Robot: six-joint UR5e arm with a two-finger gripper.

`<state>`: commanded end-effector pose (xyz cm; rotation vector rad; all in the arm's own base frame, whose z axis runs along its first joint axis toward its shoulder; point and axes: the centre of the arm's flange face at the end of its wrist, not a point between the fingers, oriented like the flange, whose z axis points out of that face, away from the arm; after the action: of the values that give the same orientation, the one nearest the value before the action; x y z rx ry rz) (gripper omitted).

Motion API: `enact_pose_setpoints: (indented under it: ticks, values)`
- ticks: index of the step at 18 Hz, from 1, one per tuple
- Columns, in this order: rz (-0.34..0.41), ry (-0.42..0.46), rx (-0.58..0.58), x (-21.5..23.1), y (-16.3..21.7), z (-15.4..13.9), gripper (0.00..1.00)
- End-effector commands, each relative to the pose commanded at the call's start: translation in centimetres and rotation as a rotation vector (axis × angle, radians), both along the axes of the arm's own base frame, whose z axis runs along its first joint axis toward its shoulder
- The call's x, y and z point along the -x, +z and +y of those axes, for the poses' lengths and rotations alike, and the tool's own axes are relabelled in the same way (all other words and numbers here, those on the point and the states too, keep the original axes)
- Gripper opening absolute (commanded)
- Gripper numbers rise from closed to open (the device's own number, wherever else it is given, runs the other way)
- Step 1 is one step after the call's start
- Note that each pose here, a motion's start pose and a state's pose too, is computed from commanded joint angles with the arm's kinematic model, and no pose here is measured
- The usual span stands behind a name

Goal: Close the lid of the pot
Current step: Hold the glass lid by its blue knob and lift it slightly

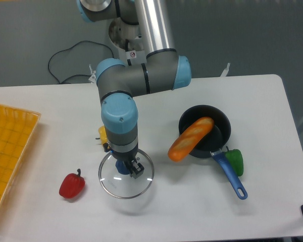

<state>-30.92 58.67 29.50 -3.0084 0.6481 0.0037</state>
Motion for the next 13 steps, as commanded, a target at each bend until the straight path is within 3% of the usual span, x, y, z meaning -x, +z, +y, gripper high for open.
enact_pose_setpoints:
  ticks: [13]
  values:
    - [-0.012, 0.043, -0.081, 1.3, 3.2, -0.6, 0.59]
